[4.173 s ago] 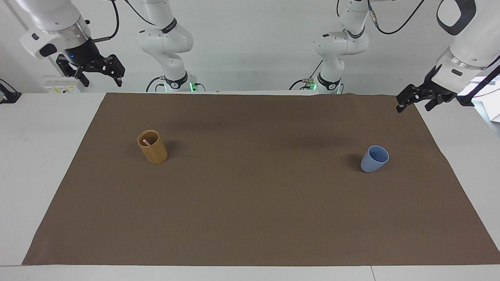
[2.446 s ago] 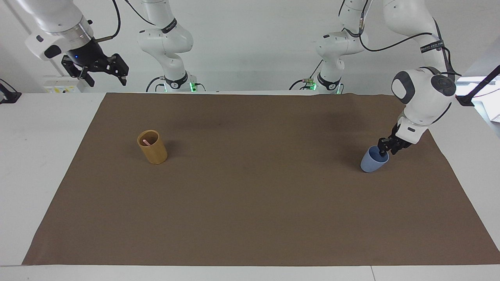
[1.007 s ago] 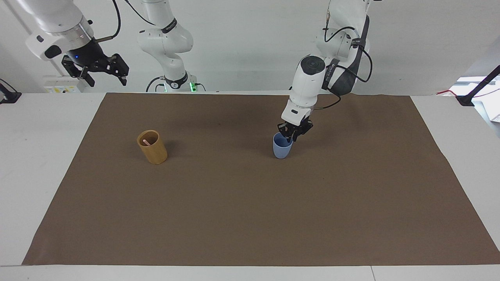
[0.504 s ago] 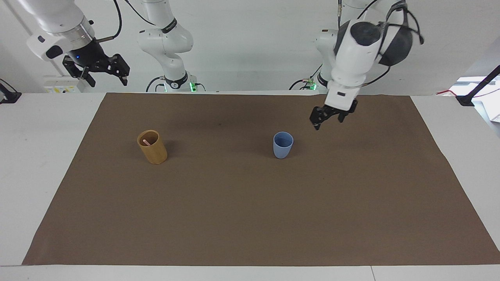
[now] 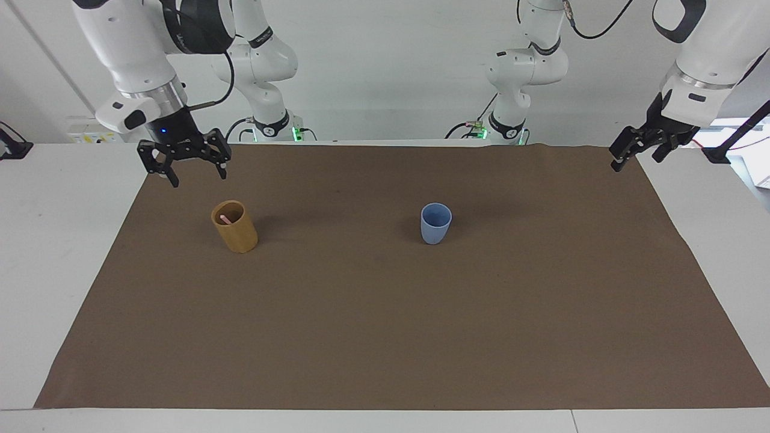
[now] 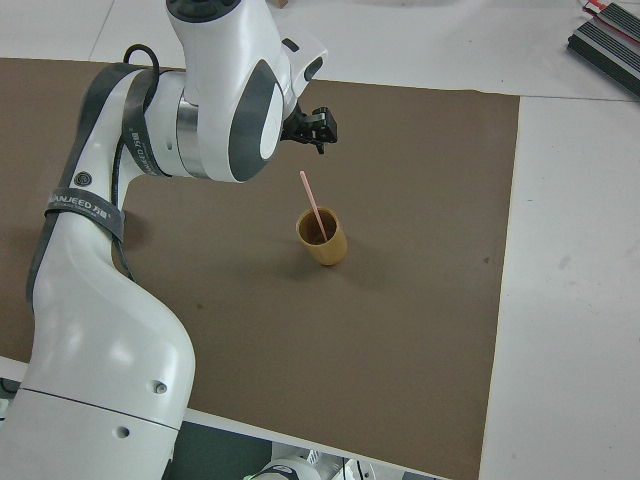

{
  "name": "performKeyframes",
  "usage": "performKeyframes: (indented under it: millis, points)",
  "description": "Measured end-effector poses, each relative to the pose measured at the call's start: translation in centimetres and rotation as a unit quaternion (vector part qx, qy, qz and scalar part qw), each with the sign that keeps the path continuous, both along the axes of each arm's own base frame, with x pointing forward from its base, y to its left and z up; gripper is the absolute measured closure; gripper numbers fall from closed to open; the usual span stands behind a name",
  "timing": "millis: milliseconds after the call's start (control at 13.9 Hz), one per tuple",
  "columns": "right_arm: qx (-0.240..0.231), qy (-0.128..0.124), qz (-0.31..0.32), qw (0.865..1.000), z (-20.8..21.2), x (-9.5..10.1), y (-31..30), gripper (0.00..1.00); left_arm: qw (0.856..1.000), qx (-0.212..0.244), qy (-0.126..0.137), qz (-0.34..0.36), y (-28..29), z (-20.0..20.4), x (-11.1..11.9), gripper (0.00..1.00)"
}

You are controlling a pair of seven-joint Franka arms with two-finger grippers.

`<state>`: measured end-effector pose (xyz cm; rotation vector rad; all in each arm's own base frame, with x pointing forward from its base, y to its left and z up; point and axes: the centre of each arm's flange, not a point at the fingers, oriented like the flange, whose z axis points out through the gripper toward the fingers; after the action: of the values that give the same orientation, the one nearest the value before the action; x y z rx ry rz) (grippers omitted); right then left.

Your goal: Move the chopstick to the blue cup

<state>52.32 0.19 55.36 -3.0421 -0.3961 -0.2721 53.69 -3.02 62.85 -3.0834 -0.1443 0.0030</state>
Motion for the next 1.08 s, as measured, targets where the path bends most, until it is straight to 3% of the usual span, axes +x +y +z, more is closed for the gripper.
performKeyframes:
  millis: [288,432,791,935,1079]
  points:
    - [-0.009,-0.032,0.058,0.998,-6.5,-0.3,-0.7,0.00,1.000,0.001,0.007,-0.006,-0.7,-0.5,0.1,0.00]
    - [-0.014,-0.035,0.068,0.997,-8.9,-0.8,-0.8,0.00,1.000,0.001,0.007,-0.006,-0.6,-0.5,0.1,0.00]
    - [0.010,-0.047,0.051,0.998,-10.7,-0.6,-0.8,0.00,1.000,0.001,0.007,-0.006,-0.6,-0.5,0.1,0.00]
    - [0.020,-0.041,0.044,0.998,-11.7,-0.3,-0.9,0.04,1.000,0.001,0.007,-0.006,-0.6,-0.5,0.1,0.00]
    - [0.017,-0.038,0.059,0.997,-12.2,-0.2,-0.9,0.22,1.000,0.001,0.007,-0.006,-0.6,-0.5,0.1,0.00]
